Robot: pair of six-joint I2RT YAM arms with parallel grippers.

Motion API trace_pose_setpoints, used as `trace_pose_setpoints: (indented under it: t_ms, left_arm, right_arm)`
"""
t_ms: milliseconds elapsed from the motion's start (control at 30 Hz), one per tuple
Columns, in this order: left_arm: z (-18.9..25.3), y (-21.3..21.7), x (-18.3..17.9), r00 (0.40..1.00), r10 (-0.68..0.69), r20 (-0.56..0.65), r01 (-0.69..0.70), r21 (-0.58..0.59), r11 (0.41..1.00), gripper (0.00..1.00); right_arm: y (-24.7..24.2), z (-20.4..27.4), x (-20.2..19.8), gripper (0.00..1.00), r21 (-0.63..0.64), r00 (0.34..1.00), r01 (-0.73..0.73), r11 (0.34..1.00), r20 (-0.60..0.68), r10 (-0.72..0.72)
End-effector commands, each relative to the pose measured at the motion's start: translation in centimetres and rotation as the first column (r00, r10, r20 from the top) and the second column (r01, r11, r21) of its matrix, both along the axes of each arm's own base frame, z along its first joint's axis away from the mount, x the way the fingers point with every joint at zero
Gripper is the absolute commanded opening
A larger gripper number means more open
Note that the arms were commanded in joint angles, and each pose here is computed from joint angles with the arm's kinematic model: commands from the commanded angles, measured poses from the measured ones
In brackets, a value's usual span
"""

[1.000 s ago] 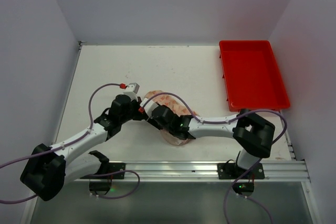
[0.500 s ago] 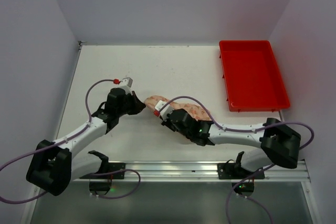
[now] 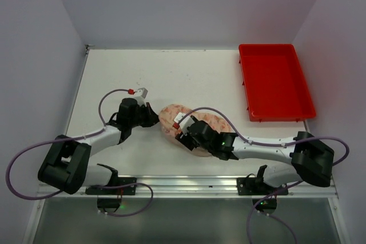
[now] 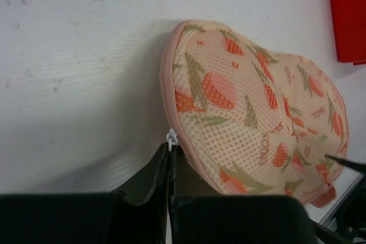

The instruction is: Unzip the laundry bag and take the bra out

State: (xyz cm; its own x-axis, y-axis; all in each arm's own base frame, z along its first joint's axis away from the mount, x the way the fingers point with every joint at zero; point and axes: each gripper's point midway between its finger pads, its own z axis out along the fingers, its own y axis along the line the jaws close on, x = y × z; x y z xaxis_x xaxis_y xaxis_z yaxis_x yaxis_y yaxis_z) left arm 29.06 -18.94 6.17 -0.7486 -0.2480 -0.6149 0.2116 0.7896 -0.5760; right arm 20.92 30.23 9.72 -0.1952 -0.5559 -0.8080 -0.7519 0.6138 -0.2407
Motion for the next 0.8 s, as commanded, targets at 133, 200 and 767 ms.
trace_pose_setpoints:
  t_ms: [133,200,767]
  left_arm:
    - [0.7,0.4,-2.0,0.995,0.039,0.087,-0.035,-0.046,0.998,0.00]
    - [0.6,-0.1,-2.5,0.996,0.025,0.083,-0.021,-0.048,0.999,0.00]
    - [3.5,-2.4,-4.2,0.993,-0.023,0.112,0.034,-0.104,0.994,0.00]
  right_arm:
    - [2.5,2.1,0.2,0.96,0.038,1.000,0.015,0.999,-0.028,-0.014]
    - [3.7,3.4,0.4,0.99,0.069,1.000,0.011,0.998,-0.006,-0.011]
    - [7.9,-0.6,2.5,0.95,-0.096,0.986,0.047,0.994,0.165,-0.031]
